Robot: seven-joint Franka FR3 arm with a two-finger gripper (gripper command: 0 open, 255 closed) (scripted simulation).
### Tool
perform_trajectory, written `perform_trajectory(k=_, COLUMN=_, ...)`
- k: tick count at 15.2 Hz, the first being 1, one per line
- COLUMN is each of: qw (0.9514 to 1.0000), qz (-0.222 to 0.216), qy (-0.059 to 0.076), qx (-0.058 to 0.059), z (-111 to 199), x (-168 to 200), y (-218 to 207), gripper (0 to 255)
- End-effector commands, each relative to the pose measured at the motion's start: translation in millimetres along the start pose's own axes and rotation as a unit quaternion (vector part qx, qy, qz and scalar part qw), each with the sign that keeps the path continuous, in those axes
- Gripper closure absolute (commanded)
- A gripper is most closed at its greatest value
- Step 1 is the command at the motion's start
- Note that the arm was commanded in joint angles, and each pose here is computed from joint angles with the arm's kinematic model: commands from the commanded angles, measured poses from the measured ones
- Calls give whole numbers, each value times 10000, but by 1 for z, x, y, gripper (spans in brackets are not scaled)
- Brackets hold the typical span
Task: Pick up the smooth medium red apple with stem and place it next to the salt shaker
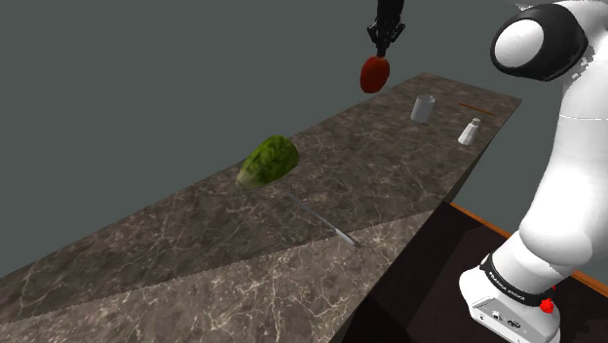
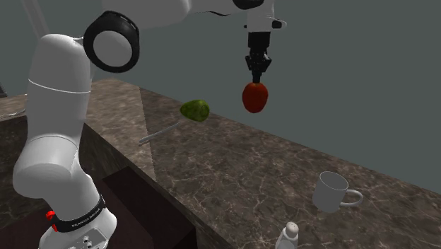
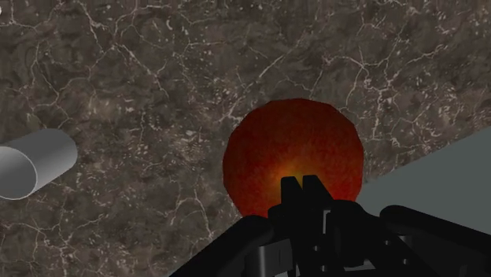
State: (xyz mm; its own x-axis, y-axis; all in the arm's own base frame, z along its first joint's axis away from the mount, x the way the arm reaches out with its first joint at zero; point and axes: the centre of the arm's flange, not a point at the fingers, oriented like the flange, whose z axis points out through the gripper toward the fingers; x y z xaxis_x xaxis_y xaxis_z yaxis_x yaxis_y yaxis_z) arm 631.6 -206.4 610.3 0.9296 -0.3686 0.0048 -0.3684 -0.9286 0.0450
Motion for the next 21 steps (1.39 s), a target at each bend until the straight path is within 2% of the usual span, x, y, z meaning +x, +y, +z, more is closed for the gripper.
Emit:
perform_trajectory(k=1, qw=10000, qz=-7, qy=3, qx=3, z=1, x=-7, y=26, gripper=255)
perform_trajectory(k=21, qw=10000, qz=-7, qy=3, qx=3, z=25, x=-57, y=284, gripper=255)
